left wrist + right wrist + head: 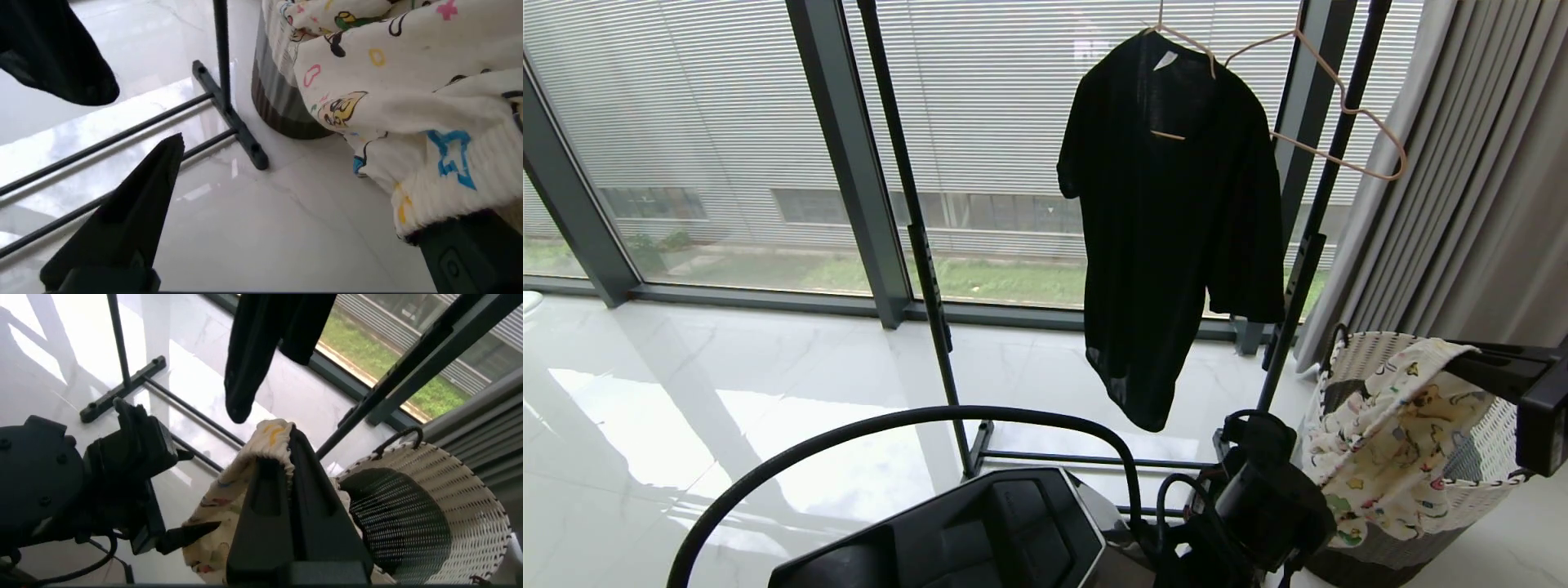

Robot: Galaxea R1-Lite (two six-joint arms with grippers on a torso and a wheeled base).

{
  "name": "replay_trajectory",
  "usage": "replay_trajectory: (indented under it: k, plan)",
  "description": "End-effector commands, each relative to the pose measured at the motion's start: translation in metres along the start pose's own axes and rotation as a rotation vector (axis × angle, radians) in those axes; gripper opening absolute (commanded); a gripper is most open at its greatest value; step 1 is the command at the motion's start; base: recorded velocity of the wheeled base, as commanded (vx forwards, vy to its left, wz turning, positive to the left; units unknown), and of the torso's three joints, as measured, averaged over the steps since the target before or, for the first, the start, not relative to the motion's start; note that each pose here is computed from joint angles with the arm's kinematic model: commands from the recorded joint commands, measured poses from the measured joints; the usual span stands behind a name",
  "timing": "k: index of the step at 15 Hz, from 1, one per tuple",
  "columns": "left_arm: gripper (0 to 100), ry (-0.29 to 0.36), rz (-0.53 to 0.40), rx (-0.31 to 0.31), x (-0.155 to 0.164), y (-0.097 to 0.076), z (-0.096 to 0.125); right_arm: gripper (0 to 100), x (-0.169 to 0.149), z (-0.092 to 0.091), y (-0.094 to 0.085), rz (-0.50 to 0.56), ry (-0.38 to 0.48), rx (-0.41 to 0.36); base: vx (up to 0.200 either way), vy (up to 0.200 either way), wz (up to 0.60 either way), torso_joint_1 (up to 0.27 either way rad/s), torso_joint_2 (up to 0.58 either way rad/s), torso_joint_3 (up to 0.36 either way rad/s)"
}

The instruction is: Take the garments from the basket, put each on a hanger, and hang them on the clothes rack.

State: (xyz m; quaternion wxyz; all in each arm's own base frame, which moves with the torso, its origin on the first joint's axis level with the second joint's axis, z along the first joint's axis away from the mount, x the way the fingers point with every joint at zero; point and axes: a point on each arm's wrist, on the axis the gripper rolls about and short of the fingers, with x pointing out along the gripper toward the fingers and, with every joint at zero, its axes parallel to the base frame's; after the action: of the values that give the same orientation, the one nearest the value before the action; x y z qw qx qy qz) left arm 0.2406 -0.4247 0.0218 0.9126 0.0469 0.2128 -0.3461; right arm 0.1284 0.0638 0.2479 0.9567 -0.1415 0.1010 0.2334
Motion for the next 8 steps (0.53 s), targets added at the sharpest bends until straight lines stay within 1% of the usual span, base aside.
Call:
replay_trajectory:
  k: [1, 2, 3, 4, 5, 6, 7, 8]
  plan:
    - [0, 0.000, 0.048, -0.006, 0.002, 0.010, 0.000, 0, 0.001, -0.002, -0.001, -0.005, 0.007, 0.015, 0.000, 0.000, 0.00, 0.000, 0.00, 0.000]
    - [0, -0.012, 0.143, -0.009, 0.003, 0.017, -0.001, 0, 0.005, -0.005, -0.002, -0.002, 0.025, 0.033, 0.000, 0.000, 0.00, 0.000, 0.00, 0.000]
    - [0, -0.007, 0.240, -0.005, 0.001, 0.025, -0.006, 0, 0.009, -0.008, -0.002, 0.013, 0.041, 0.040, 0.000, 0.000, 0.00, 0.000, 0.00, 0.000]
    - [0, 0.008, 0.275, 0.000, -0.008, 0.029, -0.009, 0, 0.013, -0.010, -0.003, 0.024, 0.057, 0.043, 0.000, 0.000, 0.00, 0.000, 0.00, 0.000]
    - [0, 0.043, 0.282, 0.014, -0.022, 0.035, -0.014, 0, 0.020, -0.011, -0.003, 0.031, 0.078, 0.044, 0.000, 0.000, 0.00, 0.000, 0.00, 0.000]
    - [0, 0.058, 0.285, 0.023, -0.036, 0.039, -0.018, 0, 0.026, -0.013, -0.002, 0.035, 0.096, 0.044, 0.000, 0.000, 0.00, 0.000, 0.00, 0.000]
    - [0, 0.048, 0.283, 0.023, -0.050, 0.043, -0.020, 0, 0.030, -0.014, -0.002, 0.038, 0.103, 0.044, 0.000, 0.000, 0.00, 0.000, 0.00, 0.000]
    - [0, 0.040, 0.281, 0.037, -0.066, 0.047, -0.017, 0, 0.034, -0.015, -0.002, 0.046, 0.108, 0.043, 0.000, 0.000, 0.00, 0.000, 0.00, 0.000]
